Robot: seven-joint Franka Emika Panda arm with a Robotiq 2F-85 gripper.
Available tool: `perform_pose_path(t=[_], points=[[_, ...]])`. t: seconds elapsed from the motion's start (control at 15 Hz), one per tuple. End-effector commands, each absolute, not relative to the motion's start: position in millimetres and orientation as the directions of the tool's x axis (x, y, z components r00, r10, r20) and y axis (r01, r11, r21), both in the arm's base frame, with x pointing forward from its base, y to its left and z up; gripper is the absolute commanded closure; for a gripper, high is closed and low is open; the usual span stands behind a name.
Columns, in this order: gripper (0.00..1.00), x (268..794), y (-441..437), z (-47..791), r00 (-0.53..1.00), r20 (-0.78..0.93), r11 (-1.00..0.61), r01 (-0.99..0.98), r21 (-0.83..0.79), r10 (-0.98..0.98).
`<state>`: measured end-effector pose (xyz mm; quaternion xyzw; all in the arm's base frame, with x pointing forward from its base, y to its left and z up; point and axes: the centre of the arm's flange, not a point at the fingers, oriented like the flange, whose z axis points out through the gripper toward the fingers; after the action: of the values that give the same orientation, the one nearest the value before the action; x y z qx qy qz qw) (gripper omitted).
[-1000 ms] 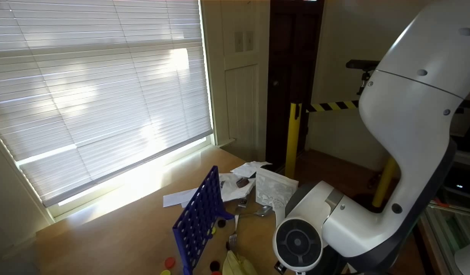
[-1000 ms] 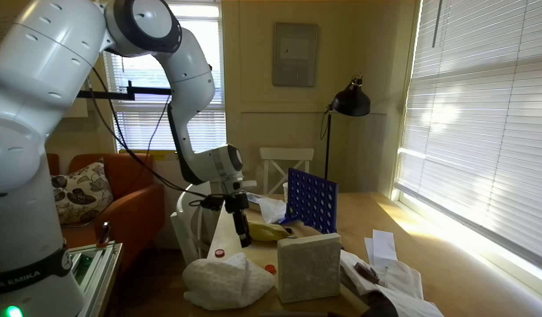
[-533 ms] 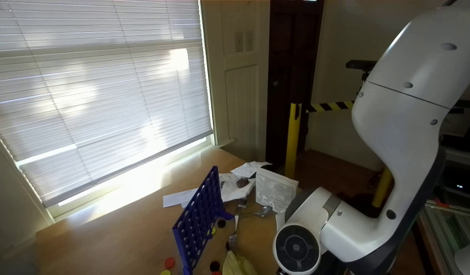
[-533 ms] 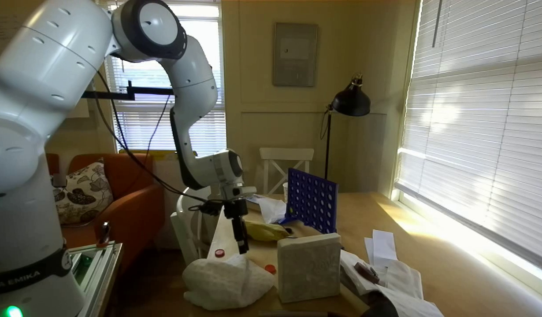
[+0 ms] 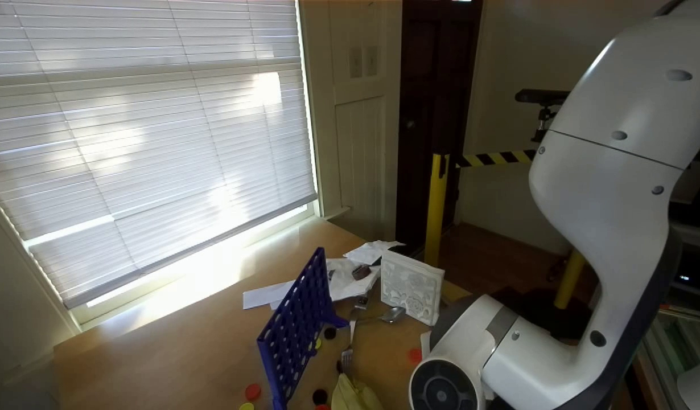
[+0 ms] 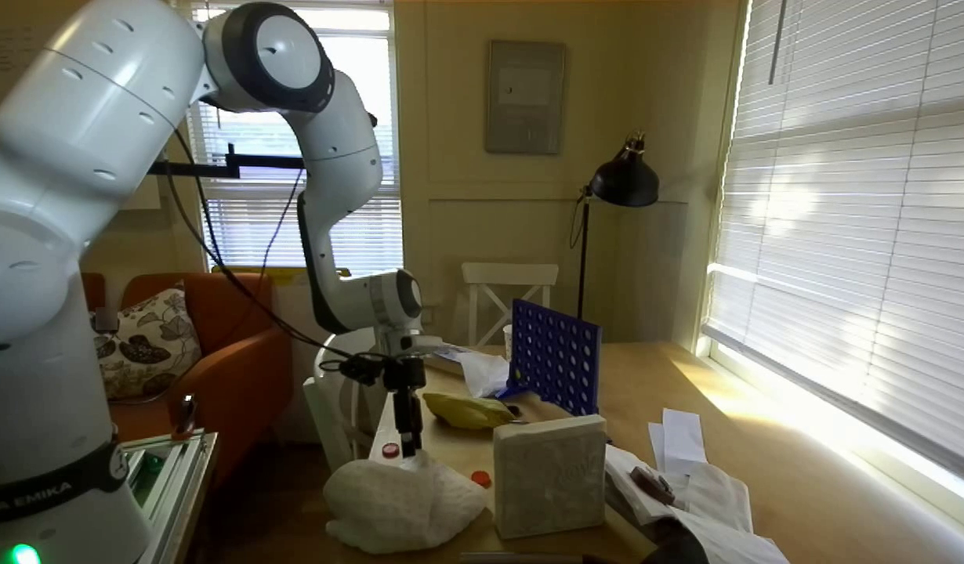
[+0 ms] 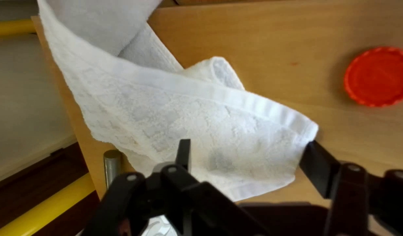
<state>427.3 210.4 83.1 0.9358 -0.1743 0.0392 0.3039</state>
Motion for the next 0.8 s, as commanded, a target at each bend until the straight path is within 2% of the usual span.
perform_pose_path(t=[0.0,0.47,0.6,0.73], points=[[0.47,419.3,217.1,91.3,0.931,0.151,-0.736,-0.357,0.575,-0.333],[0.95,416.3,217.6,95.9,0.920,0.154,-0.725,-0.379,0.574,-0.360],[1.00,417.1,212.4,103.0,0.927,0.172,-0.736,-0.371,0.566,-0.334],[1.00,420.9,205.7,116.5,0.943,0.220,-0.782,-0.332,0.528,-0.251]])
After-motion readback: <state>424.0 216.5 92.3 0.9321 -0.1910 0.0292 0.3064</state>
